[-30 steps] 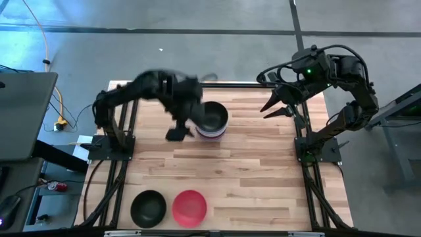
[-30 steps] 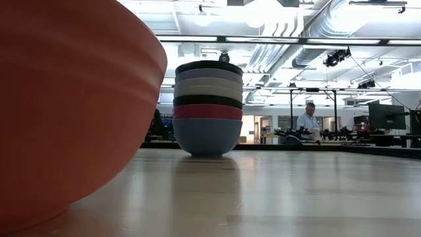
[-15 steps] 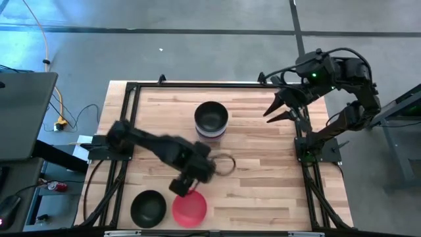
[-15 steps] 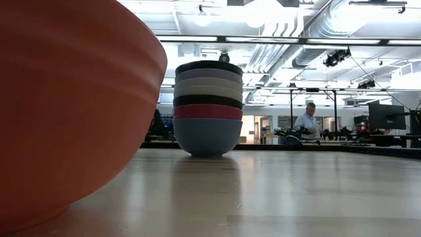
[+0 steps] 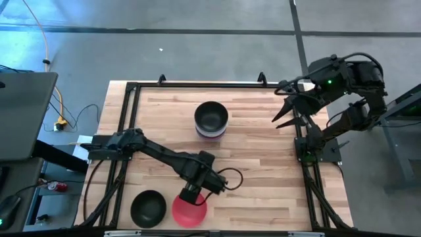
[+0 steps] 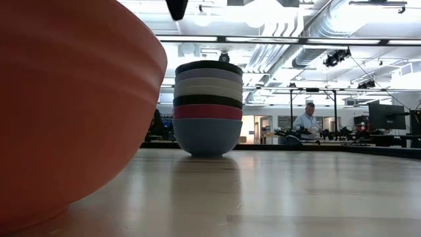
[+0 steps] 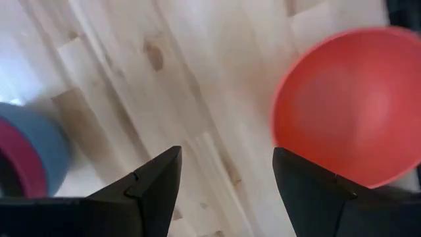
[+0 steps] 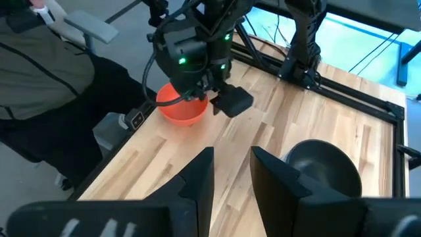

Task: Nest bowls inside each other
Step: Stack the orange bowl on top of the top black bowl

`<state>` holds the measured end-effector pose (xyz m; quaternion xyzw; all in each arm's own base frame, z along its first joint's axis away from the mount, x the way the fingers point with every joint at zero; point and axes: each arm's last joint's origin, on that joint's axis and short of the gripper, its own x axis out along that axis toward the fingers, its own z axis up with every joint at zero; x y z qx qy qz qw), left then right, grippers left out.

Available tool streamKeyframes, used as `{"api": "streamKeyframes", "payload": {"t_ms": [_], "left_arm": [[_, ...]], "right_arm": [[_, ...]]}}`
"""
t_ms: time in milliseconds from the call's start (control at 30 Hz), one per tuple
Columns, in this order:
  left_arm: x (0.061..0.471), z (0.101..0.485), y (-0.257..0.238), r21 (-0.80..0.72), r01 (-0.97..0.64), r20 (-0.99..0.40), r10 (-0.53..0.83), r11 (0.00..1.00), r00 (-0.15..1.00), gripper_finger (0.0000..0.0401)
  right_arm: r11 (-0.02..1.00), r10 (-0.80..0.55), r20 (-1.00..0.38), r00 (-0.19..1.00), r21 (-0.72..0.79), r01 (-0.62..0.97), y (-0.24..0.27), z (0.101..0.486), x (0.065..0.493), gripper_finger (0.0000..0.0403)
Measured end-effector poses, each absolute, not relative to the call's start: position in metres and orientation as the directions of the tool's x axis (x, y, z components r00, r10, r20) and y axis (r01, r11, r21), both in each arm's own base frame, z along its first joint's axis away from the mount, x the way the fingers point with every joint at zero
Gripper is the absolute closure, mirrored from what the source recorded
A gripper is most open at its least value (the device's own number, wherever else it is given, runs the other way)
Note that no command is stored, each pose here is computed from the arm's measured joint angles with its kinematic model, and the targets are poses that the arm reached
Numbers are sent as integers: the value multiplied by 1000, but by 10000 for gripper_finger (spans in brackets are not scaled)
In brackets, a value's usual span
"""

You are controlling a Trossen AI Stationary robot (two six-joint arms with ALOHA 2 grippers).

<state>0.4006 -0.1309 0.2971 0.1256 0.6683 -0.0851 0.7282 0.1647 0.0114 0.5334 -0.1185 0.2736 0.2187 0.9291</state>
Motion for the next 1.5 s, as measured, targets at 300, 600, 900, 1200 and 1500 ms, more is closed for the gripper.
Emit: {"api": "streamKeyframes", "payload": {"t_ms": [300, 600, 900, 1200, 1500], "left_arm": [[401, 282, -148, -3, 224, -999, -13, 974, 42, 174], [385, 249, -144, -33, 175, -998, -43, 984, 54, 174], [350, 249, -136, -113, 90, -956, -133, 990, 262, 174], [342, 218, -134, -153, 93, -948, -172, 984, 267, 174], [340, 201, -133, -167, 99, -942, -189, 981, 276, 203]], "right_arm": [[875, 342, -547, 764, -110, -471, 11, 535, 163, 311], [881, 349, -533, 770, -93, -464, 13, 536, 167, 311], [866, 354, -510, 784, -138, -481, 14, 538, 172, 311], [867, 352, -478, 805, -158, -473, 14, 541, 175, 311], [867, 352, -465, 812, -165, -470, 14, 542, 176, 311]]}}
